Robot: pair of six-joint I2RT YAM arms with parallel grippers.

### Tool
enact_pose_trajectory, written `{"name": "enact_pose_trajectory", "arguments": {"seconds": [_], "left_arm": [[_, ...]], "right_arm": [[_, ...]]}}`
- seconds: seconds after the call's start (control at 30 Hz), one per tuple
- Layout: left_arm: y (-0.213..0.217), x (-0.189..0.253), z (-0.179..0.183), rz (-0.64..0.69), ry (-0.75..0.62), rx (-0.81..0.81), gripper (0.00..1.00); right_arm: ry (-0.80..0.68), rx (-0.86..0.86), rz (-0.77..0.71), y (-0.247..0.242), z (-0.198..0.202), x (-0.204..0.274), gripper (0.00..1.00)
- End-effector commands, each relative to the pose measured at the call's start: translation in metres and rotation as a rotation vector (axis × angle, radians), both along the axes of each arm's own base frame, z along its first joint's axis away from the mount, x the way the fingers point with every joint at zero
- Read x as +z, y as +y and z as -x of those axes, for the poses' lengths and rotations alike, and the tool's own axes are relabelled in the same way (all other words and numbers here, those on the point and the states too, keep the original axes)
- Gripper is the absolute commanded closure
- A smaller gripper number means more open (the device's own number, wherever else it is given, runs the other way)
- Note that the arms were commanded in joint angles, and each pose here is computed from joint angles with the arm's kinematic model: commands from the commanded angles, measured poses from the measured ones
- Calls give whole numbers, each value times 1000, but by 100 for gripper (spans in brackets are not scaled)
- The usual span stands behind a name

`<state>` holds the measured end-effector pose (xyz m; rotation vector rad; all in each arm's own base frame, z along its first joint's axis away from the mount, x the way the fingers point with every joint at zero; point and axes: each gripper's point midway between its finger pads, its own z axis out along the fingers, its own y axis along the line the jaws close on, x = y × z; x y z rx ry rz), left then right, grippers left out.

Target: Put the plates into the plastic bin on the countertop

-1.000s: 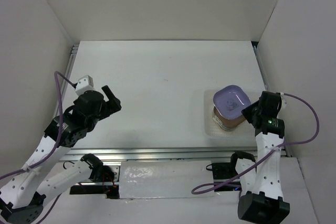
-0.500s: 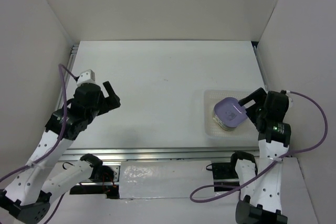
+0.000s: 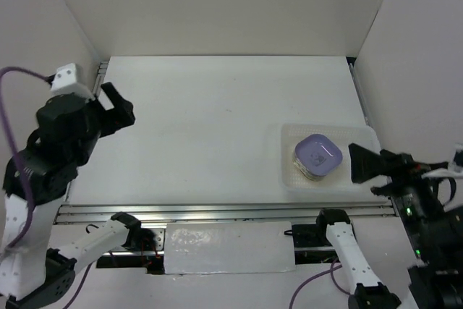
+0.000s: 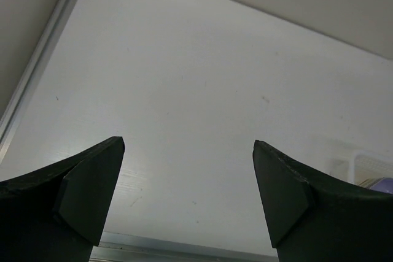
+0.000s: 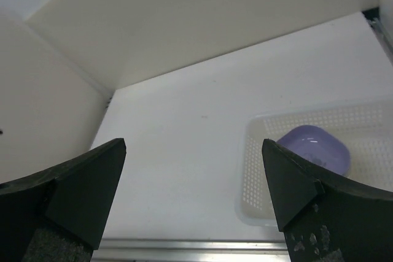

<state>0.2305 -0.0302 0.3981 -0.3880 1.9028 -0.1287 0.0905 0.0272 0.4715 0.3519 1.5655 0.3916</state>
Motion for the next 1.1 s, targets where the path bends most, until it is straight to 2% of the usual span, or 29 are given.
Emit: {"name": "enact_pose_trajectory", "arguments": {"seconds": [0.0, 0.1, 0.2, 0.3, 0.4, 0.7, 1.07], "left_arm": [[27, 14, 40, -47, -55, 21, 1], [43, 28, 82, 6, -193, 20, 1], [51, 28, 104, 28, -269, 11, 1], [70, 20, 134, 64, -345, 67, 1], [83, 6, 147, 94, -357, 123, 1], [92, -8, 158, 180, -407, 144, 1], [92, -10, 152, 189, -394, 135, 1]], "right_arm": [[-6, 96, 43, 3, 43, -12, 0], [-118, 234, 45, 11, 83, -5, 0], [-192, 283, 30, 4, 117, -5, 0], [-216, 216, 3, -16, 131, -12, 0], [-206, 179, -21, -30, 132, -19, 0], [-183, 154, -24, -36, 122, -19, 0], [-156, 150, -24, -33, 112, -20, 0]]}}
